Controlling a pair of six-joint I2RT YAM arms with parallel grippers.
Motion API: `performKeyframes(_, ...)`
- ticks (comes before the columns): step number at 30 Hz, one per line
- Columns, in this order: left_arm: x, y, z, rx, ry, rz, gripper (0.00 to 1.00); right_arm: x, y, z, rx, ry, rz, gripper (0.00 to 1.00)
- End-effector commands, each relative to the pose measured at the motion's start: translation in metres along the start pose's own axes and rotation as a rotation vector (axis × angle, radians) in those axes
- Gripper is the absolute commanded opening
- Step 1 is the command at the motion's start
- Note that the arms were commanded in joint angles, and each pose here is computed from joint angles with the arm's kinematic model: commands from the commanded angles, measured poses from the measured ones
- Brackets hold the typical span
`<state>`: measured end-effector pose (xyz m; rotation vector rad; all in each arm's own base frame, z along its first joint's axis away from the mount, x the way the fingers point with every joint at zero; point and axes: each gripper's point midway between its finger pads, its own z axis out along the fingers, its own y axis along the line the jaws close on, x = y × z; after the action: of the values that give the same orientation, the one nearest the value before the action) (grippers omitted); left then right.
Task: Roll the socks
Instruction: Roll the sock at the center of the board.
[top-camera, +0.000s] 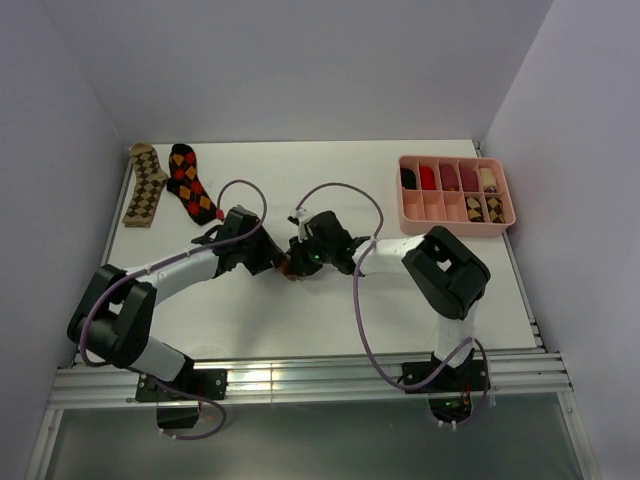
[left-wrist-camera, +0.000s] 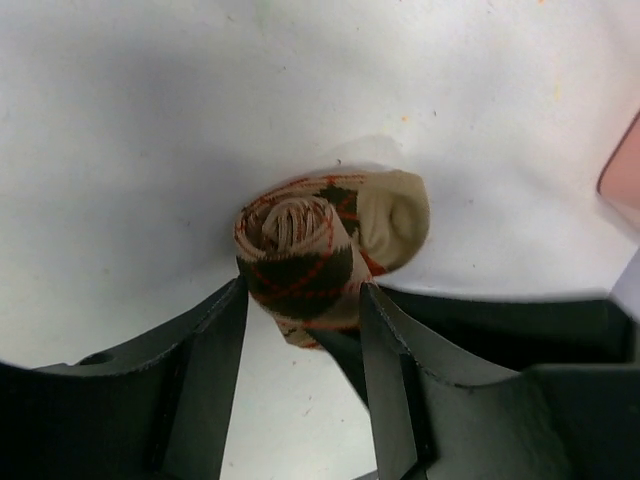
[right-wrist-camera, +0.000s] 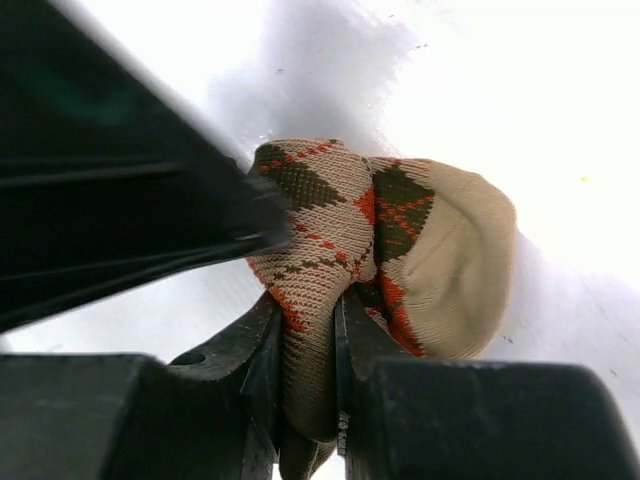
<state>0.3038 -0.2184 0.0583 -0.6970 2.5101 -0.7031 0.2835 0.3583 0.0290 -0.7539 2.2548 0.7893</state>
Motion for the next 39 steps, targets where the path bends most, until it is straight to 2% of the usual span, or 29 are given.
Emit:
performKeyframes(1, -0.006, -0.007, -0.014, 0.049, -0.033, -0.016, 0.54, 0.055, 0.008, -0.001, -0.183, 0.23, 0.204, 0.0)
performKeyframes(9, -0.005, 0.011, -0.025, 0.072, -0.086, -0.065, 0.57, 0.058, 0.011, 0.004, -0.307, 0.336, 0.398, 0.0)
performKeyframes(16, -0.002, 0.017, -0.016, 0.081, -0.086, -0.08, 0.57, 0.068, 0.01, 0.01, -0.376, 0.42, 0.577, 0.0)
performKeyframes(23, -0.001, 0.018, -0.003, 0.116, -0.093, -0.108, 0.56, 0.078, 0.012, 0.015, -0.422, 0.457, 0.653, 0.0)
performKeyframes(28, 0.004, 0.022, 0.007, 0.11, -0.069, -0.114, 0.56, 0.076, 0.013, 0.016, -0.436, 0.445, 0.658, 0.16)
performKeyframes(33, 0.012, 0.025, 0.008, 0.136, -0.046, -0.146, 0.56, 0.077, 0.012, 0.017, -0.427, 0.439, 0.661, 0.22)
performKeyframes(36, 0.007, 0.023, -0.001, 0.135, -0.073, -0.153, 0.57, 0.074, 0.011, 0.016, -0.41, 0.405, 0.705, 0.1)
performKeyframes(39, -0.001, 0.019, -0.015, 0.153, -0.123, -0.123, 0.57, 0.065, 0.01, 0.014, -0.405, 0.35, 0.717, 0.08)
